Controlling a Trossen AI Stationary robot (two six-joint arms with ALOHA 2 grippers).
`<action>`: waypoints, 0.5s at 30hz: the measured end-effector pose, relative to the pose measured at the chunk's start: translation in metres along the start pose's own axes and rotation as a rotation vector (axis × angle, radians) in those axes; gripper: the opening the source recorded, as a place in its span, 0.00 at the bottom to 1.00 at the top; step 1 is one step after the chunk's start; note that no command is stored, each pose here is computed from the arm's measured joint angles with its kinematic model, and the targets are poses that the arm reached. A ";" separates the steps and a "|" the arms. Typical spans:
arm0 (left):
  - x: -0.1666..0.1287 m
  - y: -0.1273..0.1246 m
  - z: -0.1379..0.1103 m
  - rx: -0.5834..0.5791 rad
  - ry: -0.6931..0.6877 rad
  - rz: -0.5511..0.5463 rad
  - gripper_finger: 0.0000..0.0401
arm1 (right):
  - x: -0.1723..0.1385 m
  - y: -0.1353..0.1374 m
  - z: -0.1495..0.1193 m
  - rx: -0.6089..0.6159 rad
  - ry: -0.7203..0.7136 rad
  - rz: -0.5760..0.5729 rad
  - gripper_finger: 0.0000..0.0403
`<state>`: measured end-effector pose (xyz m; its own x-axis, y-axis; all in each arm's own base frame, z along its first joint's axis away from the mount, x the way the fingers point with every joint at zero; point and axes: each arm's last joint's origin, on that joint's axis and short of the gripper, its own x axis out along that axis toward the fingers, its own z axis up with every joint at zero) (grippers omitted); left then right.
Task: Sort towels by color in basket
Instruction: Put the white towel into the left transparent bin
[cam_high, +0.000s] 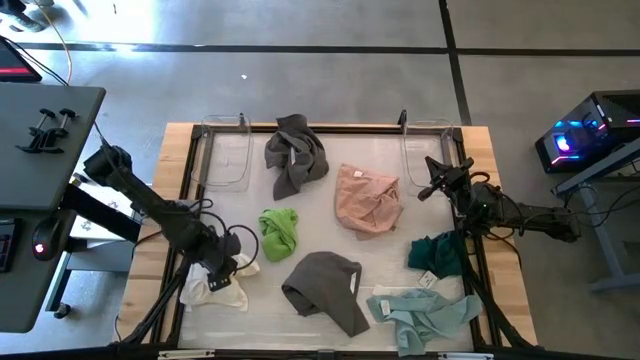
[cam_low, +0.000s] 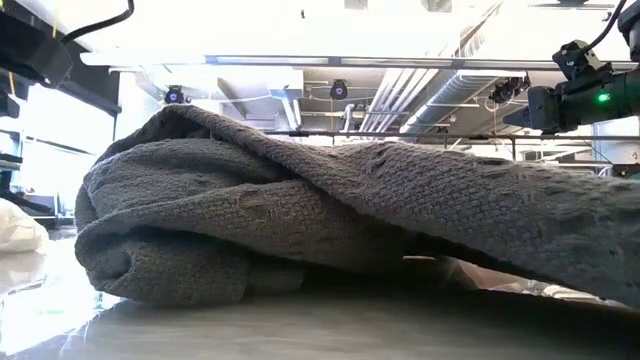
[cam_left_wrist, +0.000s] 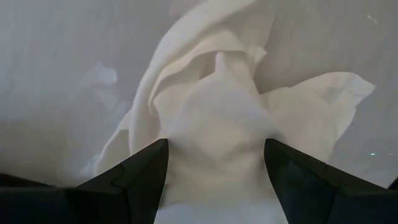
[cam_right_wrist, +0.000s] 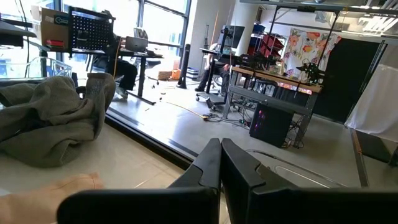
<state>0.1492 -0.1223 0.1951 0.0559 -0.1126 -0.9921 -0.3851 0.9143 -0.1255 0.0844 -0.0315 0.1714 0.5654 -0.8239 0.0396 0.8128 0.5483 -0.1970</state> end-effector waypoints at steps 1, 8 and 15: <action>0.002 -0.002 0.000 0.018 0.002 0.001 0.64 | 0.000 0.000 0.000 0.000 0.000 0.000 0.00; 0.025 -0.015 0.003 0.118 0.036 0.037 0.64 | 0.000 0.000 0.000 0.000 0.000 0.000 0.00; 0.052 -0.021 0.006 0.177 0.102 0.133 0.64 | 0.000 0.000 0.000 0.000 0.000 0.000 0.00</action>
<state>0.1654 -0.1446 0.1465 -0.0812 -0.0172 -0.9965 -0.2149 0.9766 0.0006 0.0844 -0.0315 0.1714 0.5654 -0.8239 0.0397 0.8128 0.5483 -0.1967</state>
